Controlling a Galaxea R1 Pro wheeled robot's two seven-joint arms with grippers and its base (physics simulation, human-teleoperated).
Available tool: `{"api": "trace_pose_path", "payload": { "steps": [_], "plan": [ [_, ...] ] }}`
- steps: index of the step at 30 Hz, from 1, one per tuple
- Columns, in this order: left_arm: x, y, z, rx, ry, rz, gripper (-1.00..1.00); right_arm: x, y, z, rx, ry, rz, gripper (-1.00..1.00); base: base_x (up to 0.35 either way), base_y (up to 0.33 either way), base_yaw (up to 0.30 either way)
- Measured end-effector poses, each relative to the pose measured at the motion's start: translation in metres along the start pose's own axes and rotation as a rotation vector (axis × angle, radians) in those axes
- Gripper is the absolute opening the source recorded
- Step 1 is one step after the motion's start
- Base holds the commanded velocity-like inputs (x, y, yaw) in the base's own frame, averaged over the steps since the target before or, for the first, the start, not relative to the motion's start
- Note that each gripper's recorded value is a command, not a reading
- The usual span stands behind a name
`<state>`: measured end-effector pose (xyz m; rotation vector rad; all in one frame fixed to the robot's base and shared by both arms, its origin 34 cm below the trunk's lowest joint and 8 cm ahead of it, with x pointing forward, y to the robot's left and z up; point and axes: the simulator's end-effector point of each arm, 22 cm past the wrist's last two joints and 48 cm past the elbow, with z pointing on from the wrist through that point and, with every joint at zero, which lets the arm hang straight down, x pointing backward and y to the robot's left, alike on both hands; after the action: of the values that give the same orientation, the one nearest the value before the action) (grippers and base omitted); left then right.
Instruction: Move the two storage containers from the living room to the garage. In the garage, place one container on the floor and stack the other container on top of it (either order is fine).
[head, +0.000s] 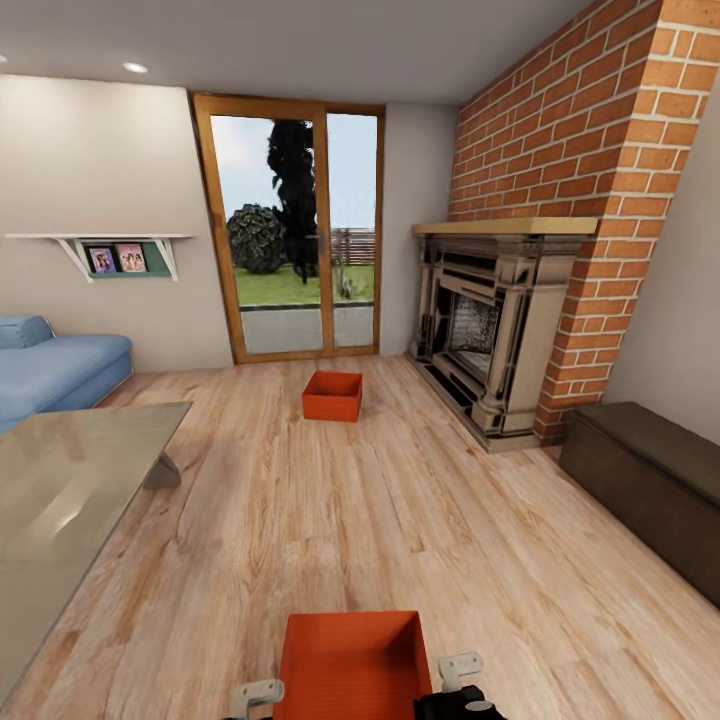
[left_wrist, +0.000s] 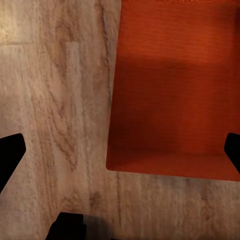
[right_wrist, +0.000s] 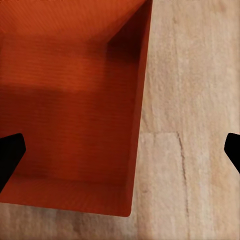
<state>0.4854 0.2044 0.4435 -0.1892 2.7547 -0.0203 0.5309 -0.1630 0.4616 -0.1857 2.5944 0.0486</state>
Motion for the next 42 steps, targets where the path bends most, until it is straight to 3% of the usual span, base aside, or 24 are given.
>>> {"api": "trace_pose_path", "payload": {
  "steps": [5, 10, 14, 35, 36, 42],
  "plan": [
    [0.004, -0.001, 0.007, 0.002, -0.001, 0.011, 1.00, 0.005, 0.001, 0.006, 0.000, -0.001, 0.000, 1.00, 0.000, 0.000, 0.000],
    [0.011, -0.009, 0.015, 0.009, -0.004, 0.081, 1.00, 0.011, 0.001, 0.014, 0.000, -0.001, 0.000, 1.00, 0.000, 0.000, 0.000],
    [0.015, -0.011, 0.022, 0.011, -0.004, 0.099, 1.00, 0.016, 0.001, 0.020, 0.000, -0.001, 0.000, 1.00, 0.000, 0.000, 0.000],
    [0.029, -0.001, 0.058, 0.003, -0.021, 0.103, 1.00, 0.044, -0.002, 0.053, 0.005, 0.000, 0.000, 1.00, 0.000, 0.000, 0.000],
    [0.027, 0.008, 0.059, -0.008, -0.024, 0.103, 1.00, 0.045, -0.002, 0.053, 0.022, 0.006, -0.002, 1.00, 0.000, 0.000, 0.000],
    [0.013, 0.010, 0.058, -0.008, -0.052, 0.103, 1.00, 0.046, -0.015, 0.054, 0.070, 0.006, -0.001, 1.00, 0.000, 0.000, 0.000]
  ]
}}
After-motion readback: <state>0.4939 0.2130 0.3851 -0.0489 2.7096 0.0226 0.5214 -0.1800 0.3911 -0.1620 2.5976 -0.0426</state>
